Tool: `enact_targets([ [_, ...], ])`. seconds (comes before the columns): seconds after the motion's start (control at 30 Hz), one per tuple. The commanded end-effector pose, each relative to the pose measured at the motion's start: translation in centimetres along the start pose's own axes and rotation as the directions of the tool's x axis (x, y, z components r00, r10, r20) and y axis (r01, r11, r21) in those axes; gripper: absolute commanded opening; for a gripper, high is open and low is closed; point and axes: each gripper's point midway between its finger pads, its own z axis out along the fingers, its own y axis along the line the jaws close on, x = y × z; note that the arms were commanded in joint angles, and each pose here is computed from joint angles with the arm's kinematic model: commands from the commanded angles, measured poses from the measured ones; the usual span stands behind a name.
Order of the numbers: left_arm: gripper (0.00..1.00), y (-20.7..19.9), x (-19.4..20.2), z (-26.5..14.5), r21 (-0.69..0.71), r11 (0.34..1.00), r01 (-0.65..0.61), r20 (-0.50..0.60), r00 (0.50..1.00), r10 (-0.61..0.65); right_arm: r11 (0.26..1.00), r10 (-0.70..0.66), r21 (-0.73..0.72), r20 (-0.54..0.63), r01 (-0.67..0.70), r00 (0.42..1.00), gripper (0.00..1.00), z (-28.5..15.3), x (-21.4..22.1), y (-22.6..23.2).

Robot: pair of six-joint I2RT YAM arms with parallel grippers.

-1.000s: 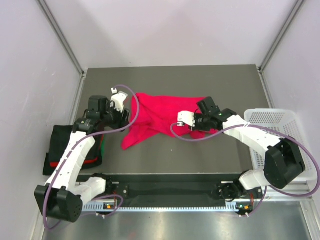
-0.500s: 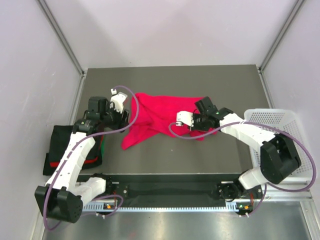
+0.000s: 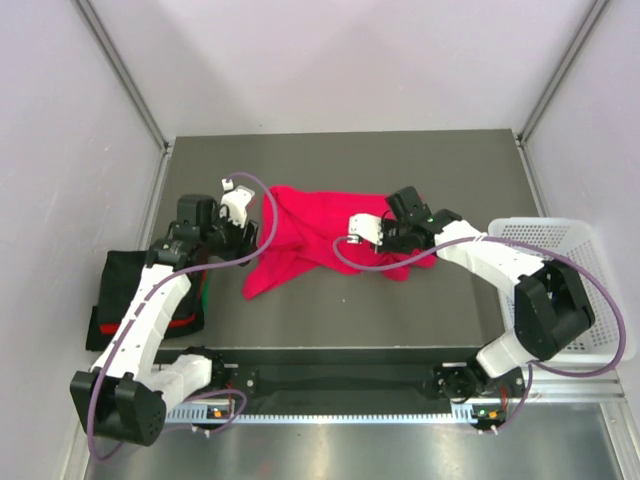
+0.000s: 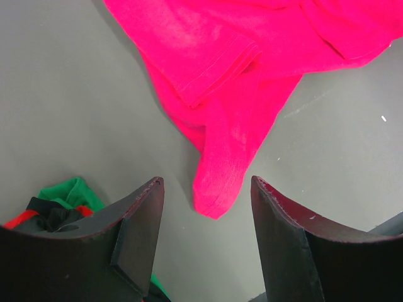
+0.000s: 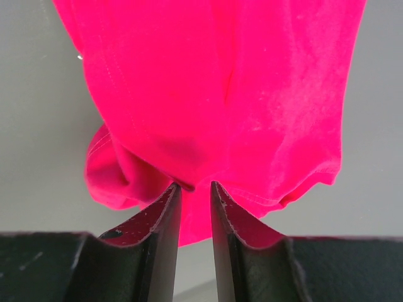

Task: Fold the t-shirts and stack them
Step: Flatten the tshirt out

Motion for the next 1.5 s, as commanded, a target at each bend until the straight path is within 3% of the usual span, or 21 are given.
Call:
enact_targets([
  [0.0, 0.63, 0.2, -1.2, -0.4, -0.008, 1.0, -0.007, 0.059, 0.998, 0.007, 0.999, 0.004, 0.053, 0.039, -0.006, 0.999, 0.26, -0.6, -1.4, -2.1],
  [0.67, 0.63, 0.2, -1.0, -0.5, -0.007, 1.0, 0.0, 0.064, 0.998, 0.001, 0.983, 0.021, -0.184, 0.016, -0.018, 1.0, 0.21, 0.7, -1.2, 1.4],
  [0.77, 0.63, 0.2, -0.9, -0.5, -0.007, 1.0, 0.001, 0.062, 0.998, -0.001, 0.983, 0.018, -0.182, 0.011, -0.016, 1.0, 0.14, 0.8, -1.0, 1.2],
  [0.83, 0.63, 0.2, -1.0, -0.5, -0.007, 1.0, 0.0, 0.065, 0.998, 0.0, 0.985, 0.023, -0.171, 0.016, -0.02, 1.0, 0.01, 0.8, -1.1, 0.9],
  [1.03, 0.63, -0.1, -1.0, -0.5, 0.01, 1.0, 0.0, 0.068, 0.998, 0.0, 0.995, 0.051, 0.083, 0.09, -0.058, 0.995, 0.0, -2.5, -2.9, -4.3],
  [1.2, 0.65, -1.5, -0.8, 1.0, 0.091, 0.996, -0.02, 0.001, 1.0, 0.02, 0.925, 0.063, 0.353, 0.227, -0.142, 0.972, 0.0, -9.9, -5.4, -9.3],
  [1.33, 0.65, -4.0, -1.4, 3.2, 0.105, 0.976, -0.189, -0.097, 0.975, 0.199, 0.887, 0.103, 0.423, 0.206, -0.184, 0.973, 0.0, -11.7, -4.5, -10.8],
  [1.47, 0.65, -4.7, -1.1, 5.6, 0.088, 0.965, -0.247, -0.16, 0.953, 0.258, 0.872, 0.153, 0.439, 0.176, -0.216, 0.973, 0.0, -10.5, -3.1, -11.3],
])
